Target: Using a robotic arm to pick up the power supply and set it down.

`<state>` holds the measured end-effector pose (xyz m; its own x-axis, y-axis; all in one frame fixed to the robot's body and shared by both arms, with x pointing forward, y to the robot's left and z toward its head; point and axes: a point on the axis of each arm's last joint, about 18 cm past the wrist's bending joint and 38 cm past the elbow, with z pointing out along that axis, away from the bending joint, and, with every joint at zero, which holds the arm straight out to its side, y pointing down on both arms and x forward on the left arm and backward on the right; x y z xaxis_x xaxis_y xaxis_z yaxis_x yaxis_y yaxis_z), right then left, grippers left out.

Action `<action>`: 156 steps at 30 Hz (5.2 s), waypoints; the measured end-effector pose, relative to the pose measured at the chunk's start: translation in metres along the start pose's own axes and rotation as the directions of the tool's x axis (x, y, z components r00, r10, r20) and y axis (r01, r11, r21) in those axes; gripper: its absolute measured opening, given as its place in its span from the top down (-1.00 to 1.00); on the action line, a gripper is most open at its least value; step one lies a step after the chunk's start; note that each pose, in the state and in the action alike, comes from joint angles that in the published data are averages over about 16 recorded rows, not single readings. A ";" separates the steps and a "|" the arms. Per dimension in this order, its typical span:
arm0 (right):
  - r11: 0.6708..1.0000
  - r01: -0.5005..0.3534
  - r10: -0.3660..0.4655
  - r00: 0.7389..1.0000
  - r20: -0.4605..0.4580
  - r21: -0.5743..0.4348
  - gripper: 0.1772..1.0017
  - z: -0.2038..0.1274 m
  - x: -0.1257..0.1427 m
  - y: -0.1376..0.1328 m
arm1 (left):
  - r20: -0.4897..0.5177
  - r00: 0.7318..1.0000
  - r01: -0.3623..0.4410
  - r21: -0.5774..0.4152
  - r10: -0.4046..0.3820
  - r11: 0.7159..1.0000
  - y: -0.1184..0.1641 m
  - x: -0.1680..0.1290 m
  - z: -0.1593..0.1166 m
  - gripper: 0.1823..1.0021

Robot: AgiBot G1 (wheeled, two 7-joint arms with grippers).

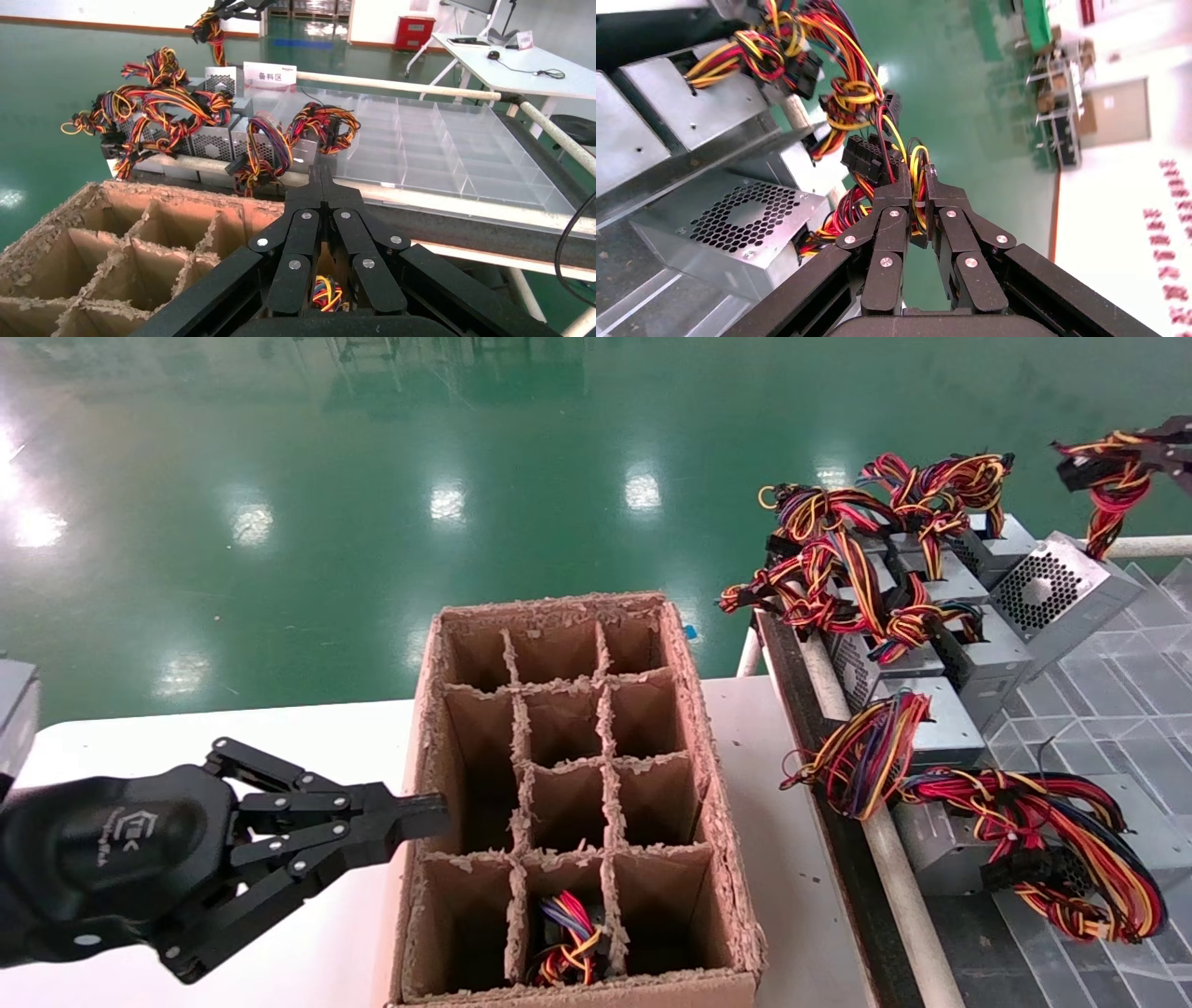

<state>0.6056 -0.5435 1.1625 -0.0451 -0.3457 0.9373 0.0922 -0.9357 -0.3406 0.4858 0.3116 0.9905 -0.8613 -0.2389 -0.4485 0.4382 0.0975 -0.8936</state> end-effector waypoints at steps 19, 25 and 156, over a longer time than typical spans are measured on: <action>0.991 0.134 -0.135 0.991 -0.026 -0.021 0.92 -0.023 -0.004 -0.004 | 0.000 1.000 0.000 0.000 0.000 1.000 0.000 0.000 0.000 0.98; 0.988 0.144 -0.146 0.989 -0.031 -0.053 0.92 -0.030 -0.006 -0.001 | 0.000 1.000 0.000 0.000 0.000 1.000 0.000 0.000 0.000 0.98; 0.474 -0.775 0.095 0.516 0.851 0.417 -1.00 -0.117 -0.228 -0.175 | 0.000 1.000 0.000 0.000 0.000 1.000 0.000 0.000 0.000 -0.48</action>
<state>0.4831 -0.3092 1.0001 0.8321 -0.2072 0.5144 0.4935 -0.1463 -0.8573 0.4858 0.3116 0.9905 -0.8613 -0.2390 -0.4484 0.4382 0.0975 -0.8936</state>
